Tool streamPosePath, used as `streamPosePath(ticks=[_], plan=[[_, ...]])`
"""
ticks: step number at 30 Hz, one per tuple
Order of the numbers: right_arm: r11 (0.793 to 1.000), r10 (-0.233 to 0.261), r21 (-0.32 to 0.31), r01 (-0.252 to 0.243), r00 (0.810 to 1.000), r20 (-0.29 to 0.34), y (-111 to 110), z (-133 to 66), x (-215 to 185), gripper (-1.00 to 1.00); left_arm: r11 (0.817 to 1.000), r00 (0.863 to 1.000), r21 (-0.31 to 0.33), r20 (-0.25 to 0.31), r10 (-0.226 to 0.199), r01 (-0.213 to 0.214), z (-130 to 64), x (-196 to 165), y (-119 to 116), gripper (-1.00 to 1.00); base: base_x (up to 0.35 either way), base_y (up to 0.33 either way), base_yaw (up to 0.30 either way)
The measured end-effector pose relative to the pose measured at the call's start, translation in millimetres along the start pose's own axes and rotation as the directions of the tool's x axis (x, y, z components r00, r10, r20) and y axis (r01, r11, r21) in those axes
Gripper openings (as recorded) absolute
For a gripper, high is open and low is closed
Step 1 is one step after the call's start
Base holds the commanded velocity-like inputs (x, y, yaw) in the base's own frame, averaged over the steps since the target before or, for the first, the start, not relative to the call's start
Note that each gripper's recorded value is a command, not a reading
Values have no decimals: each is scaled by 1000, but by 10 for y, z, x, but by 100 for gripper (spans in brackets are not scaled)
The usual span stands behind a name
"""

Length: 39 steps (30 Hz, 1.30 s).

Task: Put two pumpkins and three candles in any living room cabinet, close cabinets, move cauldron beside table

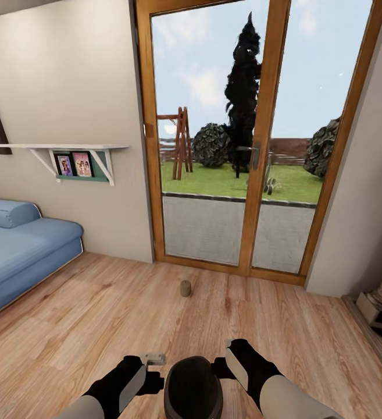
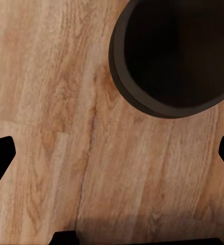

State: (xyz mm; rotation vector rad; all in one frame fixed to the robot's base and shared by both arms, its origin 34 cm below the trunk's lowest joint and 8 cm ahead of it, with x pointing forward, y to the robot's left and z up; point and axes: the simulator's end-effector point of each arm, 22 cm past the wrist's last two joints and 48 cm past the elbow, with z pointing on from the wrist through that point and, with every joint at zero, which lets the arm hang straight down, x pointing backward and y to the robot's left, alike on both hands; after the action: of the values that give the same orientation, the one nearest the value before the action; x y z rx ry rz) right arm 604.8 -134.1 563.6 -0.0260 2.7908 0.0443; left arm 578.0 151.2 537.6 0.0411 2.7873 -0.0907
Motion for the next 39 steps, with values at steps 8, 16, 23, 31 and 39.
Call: streamPosePath(ticks=[8, 16, 23, 31, 39], plan=[[1000, 0, -1, 0, 1000, 1, -2, 137, 67, 100, 1000, 999, 6, 33, -6, 5, 124, -21, -19, 100, 0, 0, 0], [1000, 0, -1, 0, 1000, 2, -5, 276, 138, 100, 1000, 999, 22, 54, -3, 1, 227, -52, -95, 100, 0, 0, 0], [1000, 1, -2, -1, 1000, 5, -7, 397, 196, 100, 1000, 996, 26, 94, -9, 7, 335, -94, -83, 100, 0, 0, 0], [1000, 1, -6, -1, 1000, 6, -1, 539, 272, 100, 1000, 993, 27, 120, -15, 12, 477, -64, -70, 100, 0, 0, 0], [1000, 1, -9, -1, 1000, 8, 2, 682, 348, 100, 997, 992, 82, 124, -12, 2, 619, 19, -185, 100, 0, 0, 0]])
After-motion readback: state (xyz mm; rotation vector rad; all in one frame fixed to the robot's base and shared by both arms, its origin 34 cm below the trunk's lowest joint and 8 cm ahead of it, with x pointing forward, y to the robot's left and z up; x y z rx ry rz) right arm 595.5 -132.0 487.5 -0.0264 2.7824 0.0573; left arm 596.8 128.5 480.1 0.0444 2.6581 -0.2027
